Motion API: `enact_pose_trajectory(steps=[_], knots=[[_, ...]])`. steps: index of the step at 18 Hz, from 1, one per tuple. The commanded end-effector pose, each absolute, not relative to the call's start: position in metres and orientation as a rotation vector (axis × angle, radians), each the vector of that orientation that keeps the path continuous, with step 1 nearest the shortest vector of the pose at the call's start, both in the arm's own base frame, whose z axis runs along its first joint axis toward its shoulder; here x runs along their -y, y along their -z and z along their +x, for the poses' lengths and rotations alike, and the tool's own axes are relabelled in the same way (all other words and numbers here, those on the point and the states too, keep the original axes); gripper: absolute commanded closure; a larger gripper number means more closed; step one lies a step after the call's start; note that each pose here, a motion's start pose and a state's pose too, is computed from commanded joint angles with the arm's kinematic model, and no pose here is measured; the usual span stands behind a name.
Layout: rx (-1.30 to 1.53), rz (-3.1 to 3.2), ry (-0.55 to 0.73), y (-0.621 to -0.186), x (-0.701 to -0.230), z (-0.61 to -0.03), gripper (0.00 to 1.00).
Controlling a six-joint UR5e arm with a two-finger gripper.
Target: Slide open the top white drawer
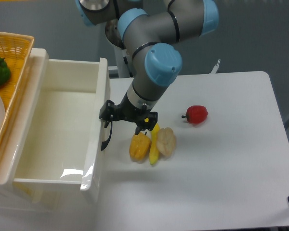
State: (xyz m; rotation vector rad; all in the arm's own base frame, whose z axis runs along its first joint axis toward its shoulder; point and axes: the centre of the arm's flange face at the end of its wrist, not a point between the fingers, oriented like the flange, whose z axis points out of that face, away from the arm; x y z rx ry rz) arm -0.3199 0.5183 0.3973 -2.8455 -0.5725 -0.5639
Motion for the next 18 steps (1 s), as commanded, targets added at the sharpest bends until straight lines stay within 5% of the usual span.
enact_pose_trajectory(steps=[9, 18], knots=[[0.464, -2.807, 0.442, -0.420, -0.492, -0.358, 0.00], [0.097, -3.074, 0.129, -0.409, -0.458, -0.384, 0.00]])
